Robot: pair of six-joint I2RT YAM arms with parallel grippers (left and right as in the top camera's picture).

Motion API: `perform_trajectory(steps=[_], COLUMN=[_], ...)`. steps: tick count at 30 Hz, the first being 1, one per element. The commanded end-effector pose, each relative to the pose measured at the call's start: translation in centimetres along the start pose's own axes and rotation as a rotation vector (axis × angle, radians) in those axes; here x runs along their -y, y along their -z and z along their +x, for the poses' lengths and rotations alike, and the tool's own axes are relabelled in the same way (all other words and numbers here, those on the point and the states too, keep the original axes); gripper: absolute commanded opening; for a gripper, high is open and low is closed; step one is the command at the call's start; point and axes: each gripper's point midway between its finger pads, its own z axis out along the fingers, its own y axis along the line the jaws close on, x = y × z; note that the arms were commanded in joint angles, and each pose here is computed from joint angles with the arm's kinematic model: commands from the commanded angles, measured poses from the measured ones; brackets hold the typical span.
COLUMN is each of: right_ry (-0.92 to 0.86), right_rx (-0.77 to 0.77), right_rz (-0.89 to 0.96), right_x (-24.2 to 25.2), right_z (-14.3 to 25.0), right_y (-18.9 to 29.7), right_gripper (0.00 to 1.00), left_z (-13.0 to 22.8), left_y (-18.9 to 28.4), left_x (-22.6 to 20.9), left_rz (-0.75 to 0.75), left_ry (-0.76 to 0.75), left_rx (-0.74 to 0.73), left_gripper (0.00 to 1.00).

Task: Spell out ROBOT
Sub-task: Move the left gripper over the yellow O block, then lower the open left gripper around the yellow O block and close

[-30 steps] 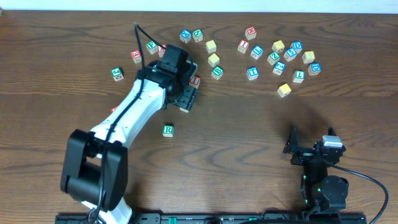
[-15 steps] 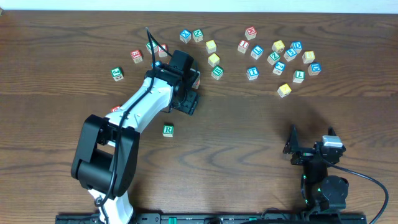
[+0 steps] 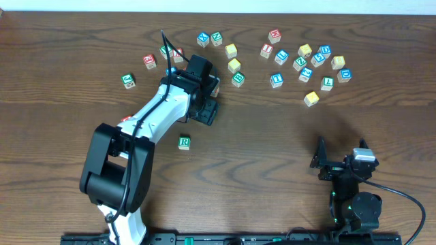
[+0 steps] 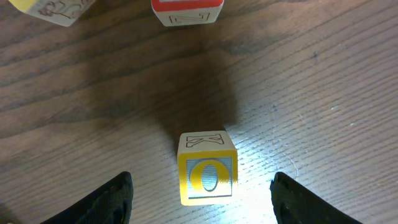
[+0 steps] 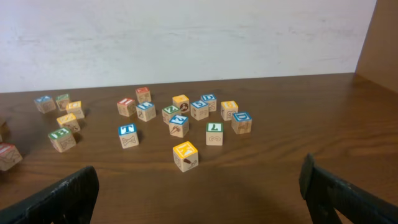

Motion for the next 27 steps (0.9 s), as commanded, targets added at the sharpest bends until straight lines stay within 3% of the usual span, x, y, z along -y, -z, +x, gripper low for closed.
perform_trajectory(steps=[1,27], right_ry=[0.011,0.011], right_rx=[0.002,0.003], right_rz=[0.007,0.007], right_x=[0.19,0.19], right_z=[0.01,0.0], right_y=[0.02,0.02], right_gripper=[0.99,0.99], left_z=[-0.62,-0.65], left_y=[-0.26,-0.5], left_x=[0.05,0.43], left_rz=[-0.004,-0.002], left_ry=[0.006,0.04], left_rx=[0.006,0.006], left_gripper=[0.7,0.66])
